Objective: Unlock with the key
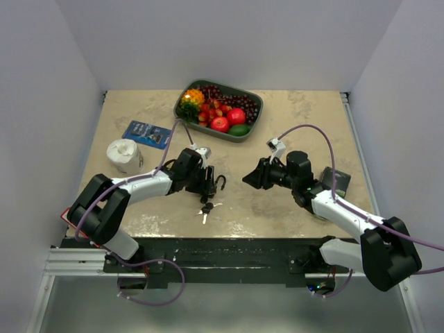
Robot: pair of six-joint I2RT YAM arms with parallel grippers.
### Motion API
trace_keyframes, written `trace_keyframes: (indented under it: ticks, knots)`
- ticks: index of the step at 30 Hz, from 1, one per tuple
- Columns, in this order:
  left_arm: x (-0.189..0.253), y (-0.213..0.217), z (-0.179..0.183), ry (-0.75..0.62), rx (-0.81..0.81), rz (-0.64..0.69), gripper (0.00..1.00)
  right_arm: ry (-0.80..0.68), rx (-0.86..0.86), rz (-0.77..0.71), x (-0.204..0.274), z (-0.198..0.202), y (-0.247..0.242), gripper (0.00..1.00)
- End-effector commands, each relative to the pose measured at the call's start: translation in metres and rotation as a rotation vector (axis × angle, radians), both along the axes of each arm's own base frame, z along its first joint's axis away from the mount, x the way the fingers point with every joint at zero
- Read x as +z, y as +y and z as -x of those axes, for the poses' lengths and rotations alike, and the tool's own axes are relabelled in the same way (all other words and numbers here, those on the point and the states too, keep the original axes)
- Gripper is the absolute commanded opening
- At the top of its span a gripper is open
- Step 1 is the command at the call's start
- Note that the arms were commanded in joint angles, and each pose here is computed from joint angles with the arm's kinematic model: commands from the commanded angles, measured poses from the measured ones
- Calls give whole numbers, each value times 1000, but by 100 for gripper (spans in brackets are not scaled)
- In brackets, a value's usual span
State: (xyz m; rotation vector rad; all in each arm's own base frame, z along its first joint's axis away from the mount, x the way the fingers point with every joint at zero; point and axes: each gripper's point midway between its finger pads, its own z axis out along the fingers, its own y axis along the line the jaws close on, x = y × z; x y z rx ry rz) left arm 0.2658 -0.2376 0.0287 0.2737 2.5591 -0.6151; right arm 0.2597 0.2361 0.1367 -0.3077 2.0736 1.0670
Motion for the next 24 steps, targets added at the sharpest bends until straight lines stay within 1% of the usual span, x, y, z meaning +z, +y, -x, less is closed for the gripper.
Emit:
trace_keyframes:
  ticks: [1, 3, 7, 11, 24]
  knots:
    - [17, 0, -37, -110, 82, -8, 0, -26, -20, -10, 3, -4, -1, 35]
    - [18, 2, -43, -118, 104, -18, 0, -19, -19, -8, 0, -3, -1, 35]
    - [15, 13, -55, -136, 182, -83, 0, -21, -19, -12, 0, -4, 0, 35]
    - [17, 16, -68, -152, 236, -104, 0, -20, -20, -10, -2, -4, 0, 36]
    - [-5, 36, -85, -103, 349, -284, 0, -16, -27, 0, -6, -3, -2, 39]
